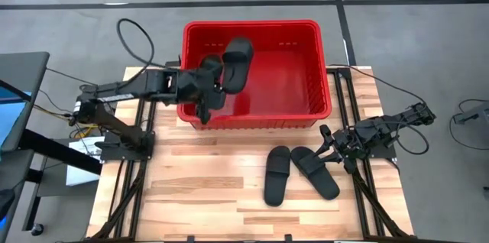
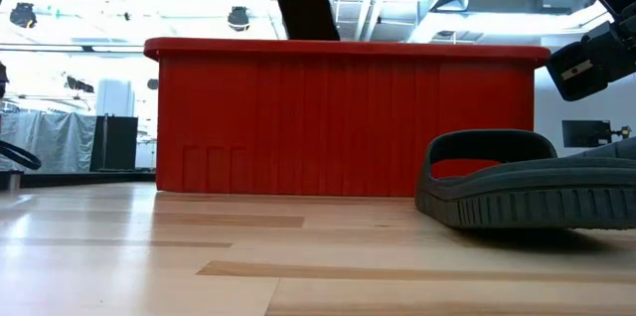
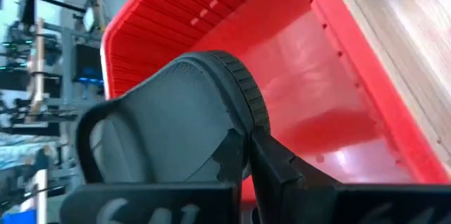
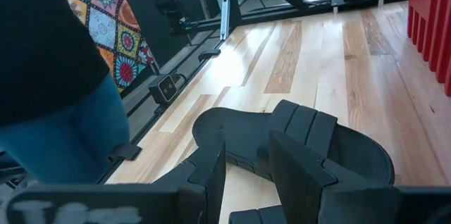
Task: Pick and place slides into bin
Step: Put the black slide into the red container
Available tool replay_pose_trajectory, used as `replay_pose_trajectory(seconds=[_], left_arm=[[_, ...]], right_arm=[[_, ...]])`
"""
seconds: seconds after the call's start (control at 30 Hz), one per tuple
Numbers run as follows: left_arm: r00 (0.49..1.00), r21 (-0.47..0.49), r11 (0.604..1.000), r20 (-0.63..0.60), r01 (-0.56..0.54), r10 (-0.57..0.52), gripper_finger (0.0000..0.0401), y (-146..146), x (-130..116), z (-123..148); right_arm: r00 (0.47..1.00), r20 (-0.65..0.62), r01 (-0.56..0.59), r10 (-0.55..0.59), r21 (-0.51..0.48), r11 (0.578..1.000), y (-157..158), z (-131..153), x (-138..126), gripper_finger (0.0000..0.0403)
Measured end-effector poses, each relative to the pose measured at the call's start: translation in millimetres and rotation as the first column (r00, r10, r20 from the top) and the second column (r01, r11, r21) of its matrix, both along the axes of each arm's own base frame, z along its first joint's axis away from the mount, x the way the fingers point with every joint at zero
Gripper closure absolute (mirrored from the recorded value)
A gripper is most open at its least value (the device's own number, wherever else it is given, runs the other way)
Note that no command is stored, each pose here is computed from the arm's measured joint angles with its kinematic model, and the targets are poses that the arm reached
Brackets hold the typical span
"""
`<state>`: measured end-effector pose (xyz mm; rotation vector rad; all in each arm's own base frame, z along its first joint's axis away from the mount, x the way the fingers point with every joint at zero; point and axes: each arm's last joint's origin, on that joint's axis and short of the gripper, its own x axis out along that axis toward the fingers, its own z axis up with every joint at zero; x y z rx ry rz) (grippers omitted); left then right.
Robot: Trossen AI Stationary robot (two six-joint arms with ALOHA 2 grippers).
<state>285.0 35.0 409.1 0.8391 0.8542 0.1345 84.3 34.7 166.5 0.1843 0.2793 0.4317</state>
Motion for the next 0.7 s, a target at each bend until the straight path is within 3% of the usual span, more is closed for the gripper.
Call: replay_pose_trajectory(seconds=[0.7], left_arm=[[0.998, -0.037, 0.998, 0.002, -0.06, 0.06, 0.0401, 79.1, 2.2, -10.7]], right_arm=[[1.0, 0.0, 0.0, 0.0, 0.0, 1.0, 0.0, -0.1, 0.0, 0.0301]])
